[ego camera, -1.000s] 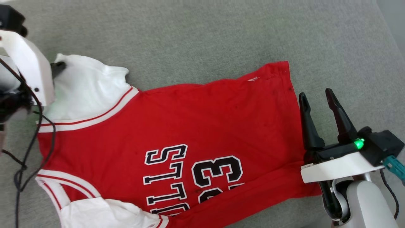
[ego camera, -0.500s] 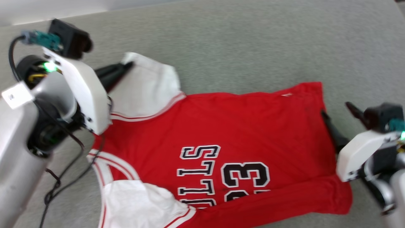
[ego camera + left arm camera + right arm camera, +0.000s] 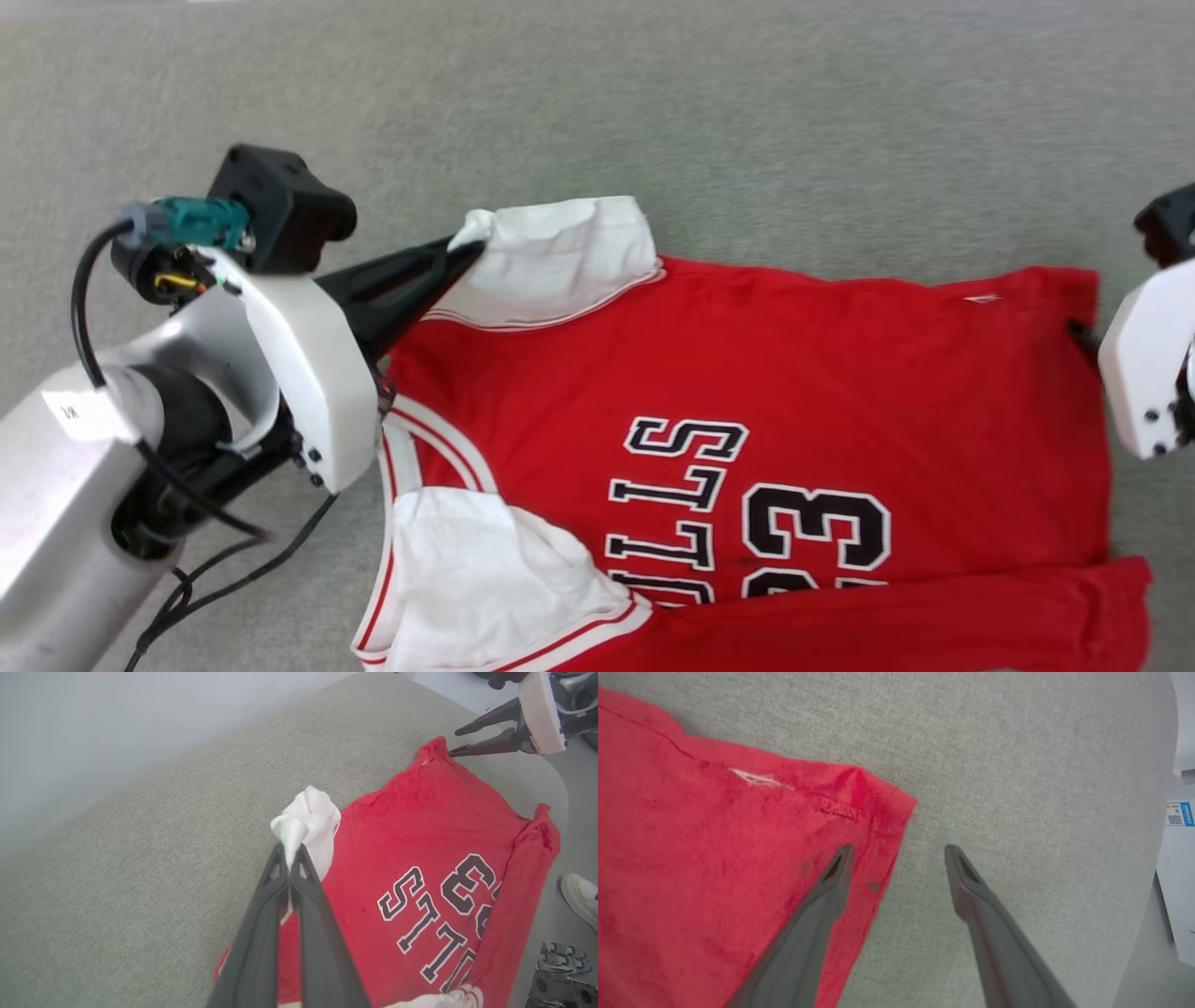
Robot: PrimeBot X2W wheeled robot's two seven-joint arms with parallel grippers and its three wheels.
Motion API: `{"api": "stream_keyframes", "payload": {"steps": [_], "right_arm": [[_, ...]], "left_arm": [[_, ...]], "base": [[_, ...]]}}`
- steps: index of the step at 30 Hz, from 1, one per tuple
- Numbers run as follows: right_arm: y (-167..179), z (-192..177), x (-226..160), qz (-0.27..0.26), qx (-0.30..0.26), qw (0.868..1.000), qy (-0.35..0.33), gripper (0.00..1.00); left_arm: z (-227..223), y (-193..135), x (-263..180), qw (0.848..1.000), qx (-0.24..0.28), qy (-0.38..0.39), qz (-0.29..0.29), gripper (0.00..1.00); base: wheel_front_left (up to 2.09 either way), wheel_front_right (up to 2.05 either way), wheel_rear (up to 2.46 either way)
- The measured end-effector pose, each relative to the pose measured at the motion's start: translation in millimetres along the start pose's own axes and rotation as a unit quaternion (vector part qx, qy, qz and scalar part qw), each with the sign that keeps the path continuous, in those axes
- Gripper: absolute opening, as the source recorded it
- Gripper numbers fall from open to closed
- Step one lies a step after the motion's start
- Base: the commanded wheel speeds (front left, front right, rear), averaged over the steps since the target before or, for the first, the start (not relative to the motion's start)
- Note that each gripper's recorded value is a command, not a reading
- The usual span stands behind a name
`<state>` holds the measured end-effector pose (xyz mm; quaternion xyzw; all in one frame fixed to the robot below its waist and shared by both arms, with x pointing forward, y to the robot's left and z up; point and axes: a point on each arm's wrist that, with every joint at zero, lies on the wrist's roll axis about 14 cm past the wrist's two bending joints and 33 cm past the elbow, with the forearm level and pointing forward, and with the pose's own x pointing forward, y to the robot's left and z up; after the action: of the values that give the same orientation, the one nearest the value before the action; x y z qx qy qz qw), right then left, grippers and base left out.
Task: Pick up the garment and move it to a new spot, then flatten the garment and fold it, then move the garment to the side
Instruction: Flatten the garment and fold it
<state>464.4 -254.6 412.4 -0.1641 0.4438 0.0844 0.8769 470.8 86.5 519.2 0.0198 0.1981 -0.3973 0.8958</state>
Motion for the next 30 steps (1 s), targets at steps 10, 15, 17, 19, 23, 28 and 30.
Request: {"api": "stream_keyframes", "payload": {"steps": [10,15,17,19,23,28,30], "right_arm": [[20,-4,48,0.028,0.005,0.998,0.054,1.00],[28,-10,55,0.045,0.004,0.996,0.072,0.00],[33,-8,55,0.051,0.004,0.997,0.065,0.00],[34,-6,52,0.053,0.010,0.997,0.052,0.00],[28,7,40,0.045,0.014,0.999,0.007,0.00],[17,19,16,0.036,0.034,0.998,-0.044,0.00],[15,22,3,0.036,0.042,0.996,-0.063,0.00]], "left_arm": [[-27,-1,-5,1.000,-0.008,0.013,0.009,0.00],[-38,7,-10,0.999,-0.012,0.023,0.027,0.00],[-34,10,-12,0.999,-0.013,0.014,0.036,0.00],[-34,10,-15,0.999,-0.016,0.012,0.040,0.00],[-34,7,-20,0.999,-0.022,0.006,0.046,0.00],[-28,6,-34,0.997,-0.031,-0.015,0.069,0.00],[-27,1,-40,0.997,-0.037,-0.020,0.072,0.00]], "base": [[0.00,0.00,0.00],[0.00,0.00,0.00],[0.00,0.00,0.00],[0.00,0.00,0.00],[0.00,0.00,0.00],[0.00,0.00,0.00],[0.00,0.00,0.00]]}}
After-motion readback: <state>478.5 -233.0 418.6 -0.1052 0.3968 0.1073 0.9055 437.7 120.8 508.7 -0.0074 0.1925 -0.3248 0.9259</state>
